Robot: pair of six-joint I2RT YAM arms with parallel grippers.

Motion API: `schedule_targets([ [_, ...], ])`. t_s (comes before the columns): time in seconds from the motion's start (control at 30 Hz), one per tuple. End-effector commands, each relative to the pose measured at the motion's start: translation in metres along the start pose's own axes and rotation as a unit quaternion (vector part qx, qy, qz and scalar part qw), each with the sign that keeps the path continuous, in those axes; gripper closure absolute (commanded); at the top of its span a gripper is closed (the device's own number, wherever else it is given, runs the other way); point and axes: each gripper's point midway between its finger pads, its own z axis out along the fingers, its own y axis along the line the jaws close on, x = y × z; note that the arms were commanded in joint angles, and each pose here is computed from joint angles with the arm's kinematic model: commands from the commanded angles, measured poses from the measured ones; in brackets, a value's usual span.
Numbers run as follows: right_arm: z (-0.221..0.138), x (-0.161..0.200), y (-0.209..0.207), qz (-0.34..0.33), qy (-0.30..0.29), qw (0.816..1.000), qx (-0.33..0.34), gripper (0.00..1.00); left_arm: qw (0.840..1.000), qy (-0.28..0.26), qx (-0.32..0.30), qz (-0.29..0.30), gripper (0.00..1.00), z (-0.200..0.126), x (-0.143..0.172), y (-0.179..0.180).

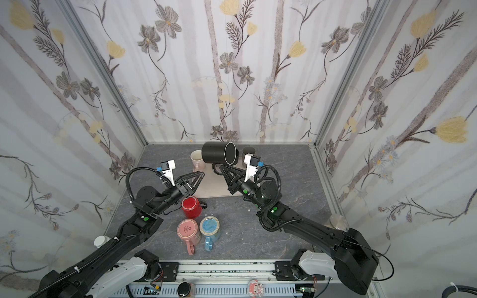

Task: Turn the mug right side up
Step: Place the mug on the tray.

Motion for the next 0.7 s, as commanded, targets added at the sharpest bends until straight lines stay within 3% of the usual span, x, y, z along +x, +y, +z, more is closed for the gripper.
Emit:
schedule_targets([
  [0.0, 0.002, -0.039, 0.056, 0.027, -0.063, 0.989, -0.132, 1.0, 0.995, -0.027, 0.1, 0.009, 0.21, -0.004, -0.017, -0.045],
  [0.1, 0.007, -0.036, 0.066, 0.043, -0.053, 0.984, -0.168, 1.0, 0.991, -0.029, 0.129, 0.001, 0.24, -0.004, -0.02, -0.055],
  [0.3, 0.01, -0.028, 0.073, 0.077, -0.042, 0.976, -0.201, 1.0, 0.987, -0.037, 0.156, -0.003, 0.41, -0.003, -0.027, -0.067],
  [0.67, 0.023, -0.005, 0.064, 0.101, -0.013, 0.978, -0.181, 1.0, 0.982, -0.04, 0.184, -0.008, 0.63, -0.004, -0.033, -0.081],
])
